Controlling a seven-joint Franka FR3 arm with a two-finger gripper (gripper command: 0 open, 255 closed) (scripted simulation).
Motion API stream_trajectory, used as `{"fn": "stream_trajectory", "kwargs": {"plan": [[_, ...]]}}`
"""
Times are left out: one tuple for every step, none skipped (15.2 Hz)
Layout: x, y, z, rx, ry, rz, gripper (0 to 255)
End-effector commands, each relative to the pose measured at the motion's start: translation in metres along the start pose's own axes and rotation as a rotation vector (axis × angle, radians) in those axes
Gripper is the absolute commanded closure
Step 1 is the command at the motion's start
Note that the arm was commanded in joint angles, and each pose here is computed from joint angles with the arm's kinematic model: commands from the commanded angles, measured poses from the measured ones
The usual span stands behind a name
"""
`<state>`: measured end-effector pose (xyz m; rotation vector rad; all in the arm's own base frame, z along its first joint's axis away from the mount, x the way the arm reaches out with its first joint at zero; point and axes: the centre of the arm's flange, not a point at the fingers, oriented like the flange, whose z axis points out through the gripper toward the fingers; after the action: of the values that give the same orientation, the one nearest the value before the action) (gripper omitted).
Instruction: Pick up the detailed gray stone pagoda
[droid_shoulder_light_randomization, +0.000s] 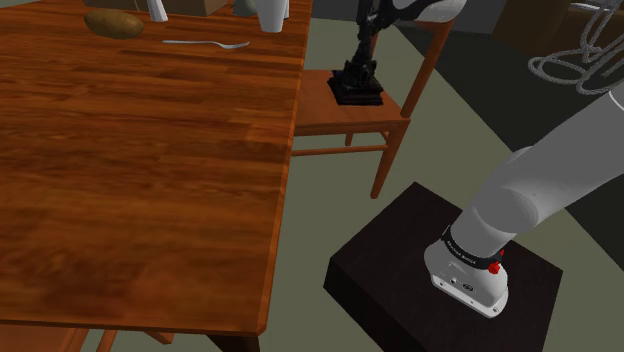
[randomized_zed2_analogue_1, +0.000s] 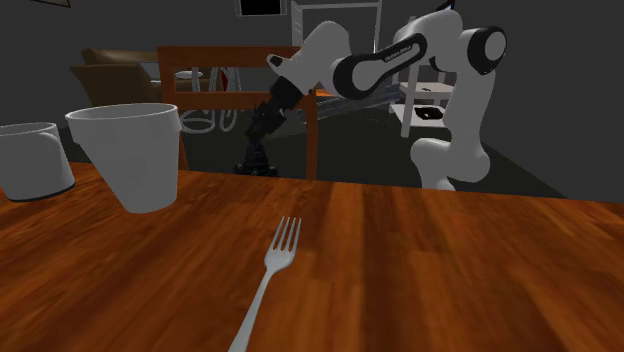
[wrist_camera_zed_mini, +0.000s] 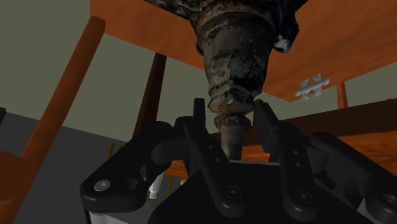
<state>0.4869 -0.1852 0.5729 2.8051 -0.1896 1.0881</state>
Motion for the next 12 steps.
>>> {"fn": "stream_trajectory", "kwargs": {"plan": [[0.008, 0.001, -0.007, 0.0, 0.003, 0.0, 255], [0.011, 0.002, -0.011, 0.0, 0.003, 0.0, 255], [0.015, 0.002, -0.014, 0.0, 0.003, 0.0, 255], [0.019, 0.002, -0.018, 0.0, 0.003, 0.0, 255], [0.022, 0.003, -0.022, 0.0, 0.003, 0.0, 255], [0.026, 0.003, -0.026, 0.0, 0.003, 0.0, 255], [0.029, 0.004, -0.03, 0.0, 0.003, 0.0, 255], [0.033, 0.004, -0.034, 0.0, 0.003, 0.0, 255], [0.037, 0.004, -0.038, 0.0, 0.003, 0.0, 255], [0.04, 0.005, -0.041, 0.0, 0.003, 0.0, 255], [0.044, 0.005, -0.045, 0.0, 0.003, 0.0, 255], [0.047, 0.005, -0.049, 0.0, 0.003, 0.0, 255]]}}
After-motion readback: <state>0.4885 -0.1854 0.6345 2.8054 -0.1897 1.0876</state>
